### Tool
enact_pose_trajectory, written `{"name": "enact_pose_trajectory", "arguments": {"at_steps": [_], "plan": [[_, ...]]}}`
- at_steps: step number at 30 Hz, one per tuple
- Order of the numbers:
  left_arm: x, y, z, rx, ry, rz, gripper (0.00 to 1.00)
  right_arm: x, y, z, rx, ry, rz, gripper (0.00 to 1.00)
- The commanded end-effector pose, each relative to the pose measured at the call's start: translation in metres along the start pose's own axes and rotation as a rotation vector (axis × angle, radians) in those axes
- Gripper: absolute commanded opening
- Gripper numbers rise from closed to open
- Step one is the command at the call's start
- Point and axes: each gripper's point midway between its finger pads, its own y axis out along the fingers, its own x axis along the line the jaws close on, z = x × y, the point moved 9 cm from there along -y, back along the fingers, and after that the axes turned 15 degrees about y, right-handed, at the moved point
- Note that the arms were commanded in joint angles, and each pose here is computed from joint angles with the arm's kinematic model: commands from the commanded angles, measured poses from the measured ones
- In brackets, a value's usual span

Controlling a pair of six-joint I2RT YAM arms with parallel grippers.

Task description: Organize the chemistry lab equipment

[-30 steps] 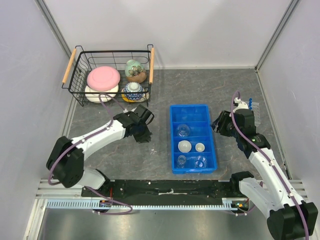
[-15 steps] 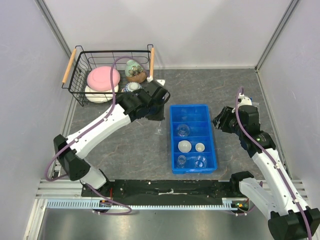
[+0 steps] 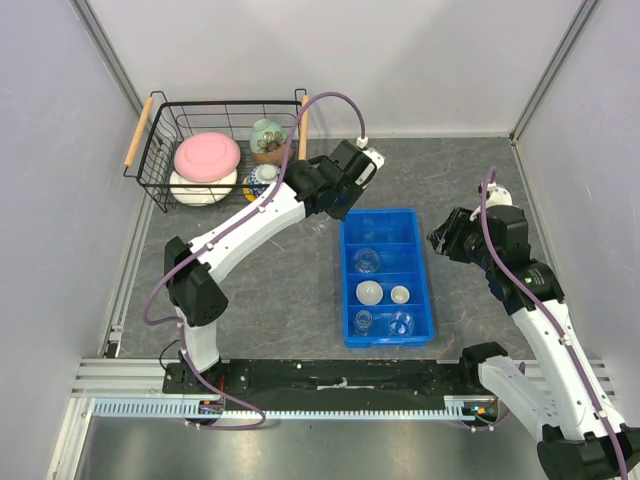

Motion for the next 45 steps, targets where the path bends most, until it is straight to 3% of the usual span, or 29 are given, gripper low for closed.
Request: {"name": "enact_pose_trajectory", "arguments": {"at_steps": [1,11,21,45], "plan": [[0.006,0.008,-0.01,-0.092,0.197,-0.029,0.02,0.002,-0.009,-0.003,-0.024,-0.026,0.003,0.55],[-0.002,0.048,-0.022,-0.165,0.456,0.06,0.02,0.006,-0.04,-0.008,-0.034,-0.069,-0.006,0.55],[-0.027,0.08,-0.045,-0.287,0.499,0.278,0.02,0.005,-0.073,-0.004,-0.048,-0.078,-0.012,0.55],[-0.05,0.142,-0.009,-0.137,0.515,0.396,0.02,-0.006,-0.068,0.009,-0.02,-0.07,0.003,0.55]]}}
